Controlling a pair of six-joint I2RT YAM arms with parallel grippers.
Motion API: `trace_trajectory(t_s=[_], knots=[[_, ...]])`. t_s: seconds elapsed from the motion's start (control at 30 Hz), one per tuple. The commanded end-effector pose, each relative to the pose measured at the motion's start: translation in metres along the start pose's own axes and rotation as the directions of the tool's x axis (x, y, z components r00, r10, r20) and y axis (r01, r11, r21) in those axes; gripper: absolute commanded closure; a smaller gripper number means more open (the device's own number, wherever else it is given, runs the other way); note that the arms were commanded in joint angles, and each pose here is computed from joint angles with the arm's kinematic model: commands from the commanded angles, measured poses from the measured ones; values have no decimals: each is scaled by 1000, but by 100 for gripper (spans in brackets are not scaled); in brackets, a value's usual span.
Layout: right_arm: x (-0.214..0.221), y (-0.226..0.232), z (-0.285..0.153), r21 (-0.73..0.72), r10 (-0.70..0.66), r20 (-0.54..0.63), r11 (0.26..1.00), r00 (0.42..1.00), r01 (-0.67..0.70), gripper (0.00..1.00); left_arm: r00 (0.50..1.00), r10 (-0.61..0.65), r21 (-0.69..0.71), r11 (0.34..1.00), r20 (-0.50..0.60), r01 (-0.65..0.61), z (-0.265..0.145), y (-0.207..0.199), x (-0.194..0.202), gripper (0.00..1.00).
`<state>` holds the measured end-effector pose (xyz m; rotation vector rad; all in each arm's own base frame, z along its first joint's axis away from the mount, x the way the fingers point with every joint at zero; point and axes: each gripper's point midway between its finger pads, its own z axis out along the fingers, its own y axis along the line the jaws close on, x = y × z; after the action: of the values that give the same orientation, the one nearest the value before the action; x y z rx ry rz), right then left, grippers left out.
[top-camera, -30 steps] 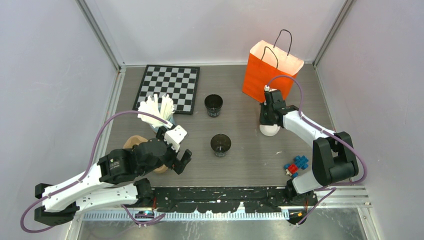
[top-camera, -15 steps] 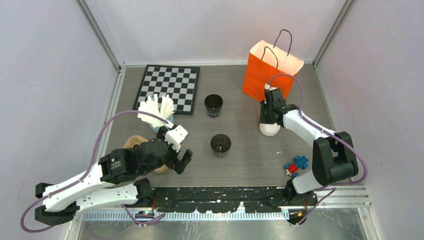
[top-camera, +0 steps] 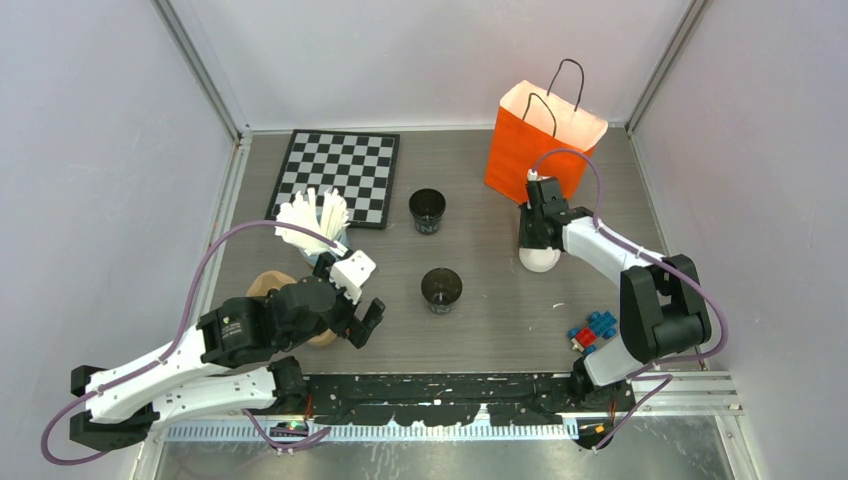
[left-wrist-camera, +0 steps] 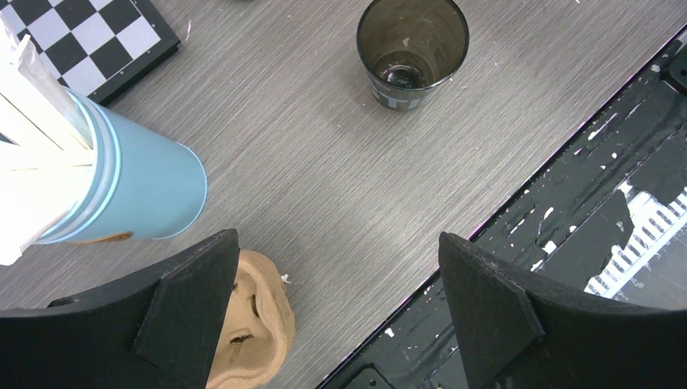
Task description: Pack the takeout coffee
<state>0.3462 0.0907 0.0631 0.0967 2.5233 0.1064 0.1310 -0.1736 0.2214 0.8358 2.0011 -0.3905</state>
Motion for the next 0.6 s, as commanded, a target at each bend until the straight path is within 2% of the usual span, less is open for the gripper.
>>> trace_trajectory(t_s=[0.0,0.13,0.3,0.57], knots=[[-22,2,-1,3,17,58,1000,998,-18,80,1000,7,-11,1000,17,-7,-1,2,-5,5],[-21,1,-1,7,15,59,1000,998,-15,82,1000,7,-10,1000,18,-7,-1,2,-5,5],[-23,2,-4,2,8,66,1000,998,-8,99,1000,7,-10,1000,20,-7,-1,2,-5,5],[-35,5,-24,-18,35,96,999,995,-33,100,1000,5,-13,1000,21,-5,-1,3,-5,5]])
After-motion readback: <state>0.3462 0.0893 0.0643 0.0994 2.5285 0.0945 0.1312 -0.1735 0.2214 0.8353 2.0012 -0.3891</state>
